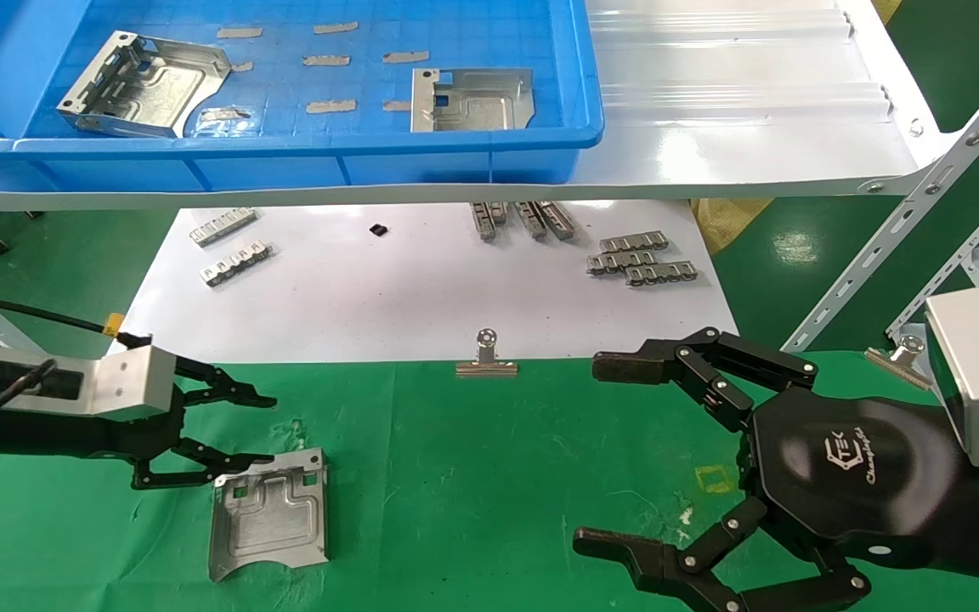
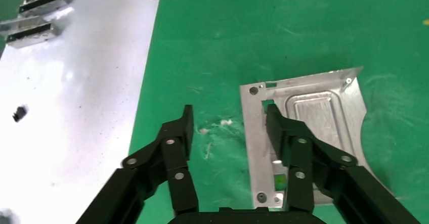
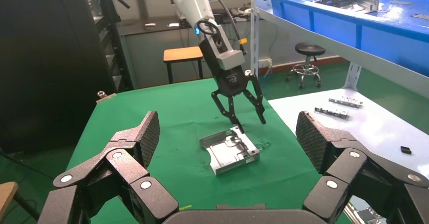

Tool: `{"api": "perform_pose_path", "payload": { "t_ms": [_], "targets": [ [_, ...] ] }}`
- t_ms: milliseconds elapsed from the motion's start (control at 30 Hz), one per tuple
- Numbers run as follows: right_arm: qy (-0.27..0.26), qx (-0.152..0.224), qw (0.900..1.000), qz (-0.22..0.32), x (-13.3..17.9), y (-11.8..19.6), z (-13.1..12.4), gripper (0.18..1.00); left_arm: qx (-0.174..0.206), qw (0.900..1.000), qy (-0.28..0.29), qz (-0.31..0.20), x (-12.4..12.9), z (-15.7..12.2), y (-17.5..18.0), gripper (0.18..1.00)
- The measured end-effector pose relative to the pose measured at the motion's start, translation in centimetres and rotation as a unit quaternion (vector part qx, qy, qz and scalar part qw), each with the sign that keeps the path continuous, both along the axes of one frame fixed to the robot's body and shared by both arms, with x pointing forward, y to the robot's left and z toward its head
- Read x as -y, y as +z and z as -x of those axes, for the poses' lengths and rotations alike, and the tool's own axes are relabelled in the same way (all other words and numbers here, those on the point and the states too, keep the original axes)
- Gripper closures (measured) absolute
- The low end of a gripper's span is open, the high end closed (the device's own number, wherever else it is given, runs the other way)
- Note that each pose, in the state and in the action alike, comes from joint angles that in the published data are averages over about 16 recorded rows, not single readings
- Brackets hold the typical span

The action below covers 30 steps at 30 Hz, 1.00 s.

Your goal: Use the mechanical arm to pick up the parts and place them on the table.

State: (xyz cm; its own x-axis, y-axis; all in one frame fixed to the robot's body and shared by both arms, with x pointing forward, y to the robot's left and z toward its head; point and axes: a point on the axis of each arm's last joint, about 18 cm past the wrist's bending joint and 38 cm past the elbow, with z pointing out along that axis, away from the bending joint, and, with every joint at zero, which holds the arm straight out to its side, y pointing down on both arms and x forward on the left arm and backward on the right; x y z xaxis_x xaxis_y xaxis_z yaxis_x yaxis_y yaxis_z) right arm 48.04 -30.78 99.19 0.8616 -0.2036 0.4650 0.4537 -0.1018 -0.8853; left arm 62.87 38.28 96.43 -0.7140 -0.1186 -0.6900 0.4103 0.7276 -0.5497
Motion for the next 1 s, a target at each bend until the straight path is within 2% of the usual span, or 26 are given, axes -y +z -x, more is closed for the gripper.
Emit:
{"api": "perform_pose_path", "payload": {
  "t_ms": [333,600,800,1000],
  "targets": [
    [0.000,0.000,1.000,0.000,0.0,0.0,0.0,0.178,-0.012,0.9989,0.010,0.044,-0.3,0.2,-0.7,0.496],
    [0.000,0.000,1.000,0.000,0.0,0.0,0.0,0.178,-0.013,0.9977,-0.001,0.067,0.4,0.3,-0.8,0.332],
    [0.000,0.000,1.000,0.000,0.0,0.0,0.0,0.178,-0.014,0.9949,-0.017,0.099,1.5,0.7,-0.8,0.250],
    [0.000,0.000,1.000,0.000,0.0,0.0,0.0,0.178,-0.017,0.9902,-0.036,0.134,2.7,1.4,-0.7,0.205]
  ]
}}
